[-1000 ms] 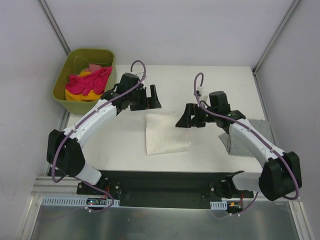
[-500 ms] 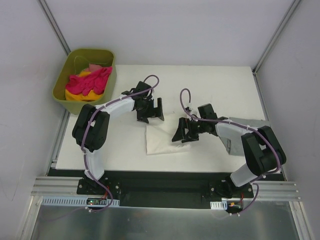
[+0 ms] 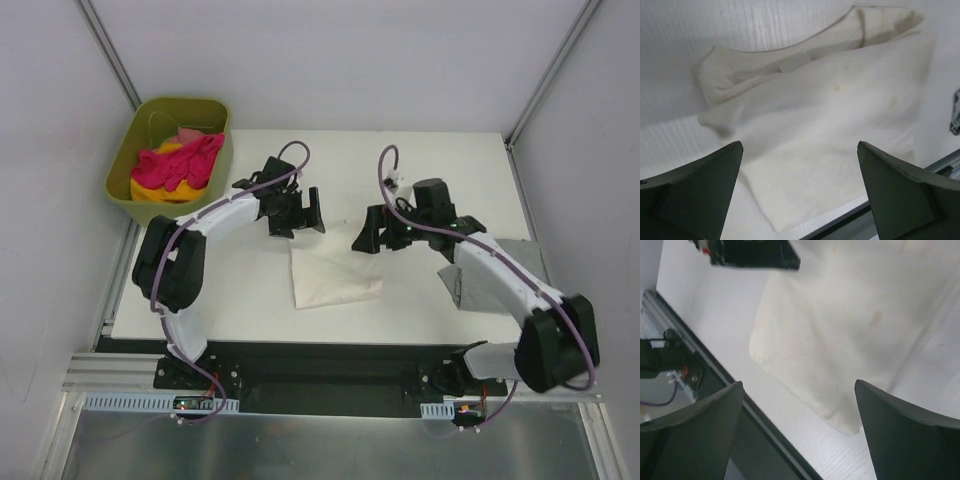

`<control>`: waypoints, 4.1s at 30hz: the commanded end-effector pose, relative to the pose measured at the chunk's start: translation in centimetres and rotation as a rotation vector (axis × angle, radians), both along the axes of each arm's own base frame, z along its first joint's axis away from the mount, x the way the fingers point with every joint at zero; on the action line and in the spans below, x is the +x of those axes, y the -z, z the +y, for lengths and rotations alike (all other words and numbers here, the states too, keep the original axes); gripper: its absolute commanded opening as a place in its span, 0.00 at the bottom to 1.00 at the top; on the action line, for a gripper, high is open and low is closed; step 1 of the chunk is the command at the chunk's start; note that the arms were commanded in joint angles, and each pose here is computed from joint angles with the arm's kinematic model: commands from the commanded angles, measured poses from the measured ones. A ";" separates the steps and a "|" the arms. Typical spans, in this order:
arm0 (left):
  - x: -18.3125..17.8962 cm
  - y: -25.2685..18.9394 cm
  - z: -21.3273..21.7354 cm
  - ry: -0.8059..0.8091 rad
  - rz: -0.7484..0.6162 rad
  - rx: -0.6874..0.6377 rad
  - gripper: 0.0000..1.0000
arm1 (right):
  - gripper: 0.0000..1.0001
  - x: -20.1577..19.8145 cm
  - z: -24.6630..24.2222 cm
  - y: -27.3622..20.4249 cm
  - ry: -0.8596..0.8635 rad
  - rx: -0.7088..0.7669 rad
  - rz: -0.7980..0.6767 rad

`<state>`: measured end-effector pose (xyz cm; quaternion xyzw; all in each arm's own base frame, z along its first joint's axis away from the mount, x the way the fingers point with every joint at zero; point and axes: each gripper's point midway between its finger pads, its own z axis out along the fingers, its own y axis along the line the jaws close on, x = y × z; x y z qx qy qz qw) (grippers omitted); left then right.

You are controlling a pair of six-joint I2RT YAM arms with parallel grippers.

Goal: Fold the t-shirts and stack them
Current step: Fold the tshirt, then neatly place the folded tshirt to the corner

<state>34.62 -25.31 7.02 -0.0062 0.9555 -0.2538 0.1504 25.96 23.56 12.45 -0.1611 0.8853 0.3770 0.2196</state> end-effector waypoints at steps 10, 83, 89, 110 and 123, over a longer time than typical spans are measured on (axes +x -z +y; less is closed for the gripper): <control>-3.0 -16.0 6.0 -0.100 -0.490 -0.008 0.99 | 0.97 3.7 -11.1 -13.7 0.586 -0.277 -0.505; -6.5 -9.8 10.8 -0.215 -0.357 0.108 0.99 | 0.01 0.6 -22.3 -2.2 0.337 -1.515 -0.078; -6.5 -10.0 11.0 -0.216 -0.364 0.116 0.99 | 0.01 -0.2 -26.5 -4.9 0.348 -1.611 -0.100; -6.0 -9.8 11.4 -0.210 -0.361 0.134 0.99 | 0.01 0.4 -34.0 -9.2 0.595 -1.544 -0.076; -5.6 -9.9 11.6 -0.218 -0.363 0.134 0.99 | 0.01 0.8 -33.6 -12.4 0.628 -1.430 -0.145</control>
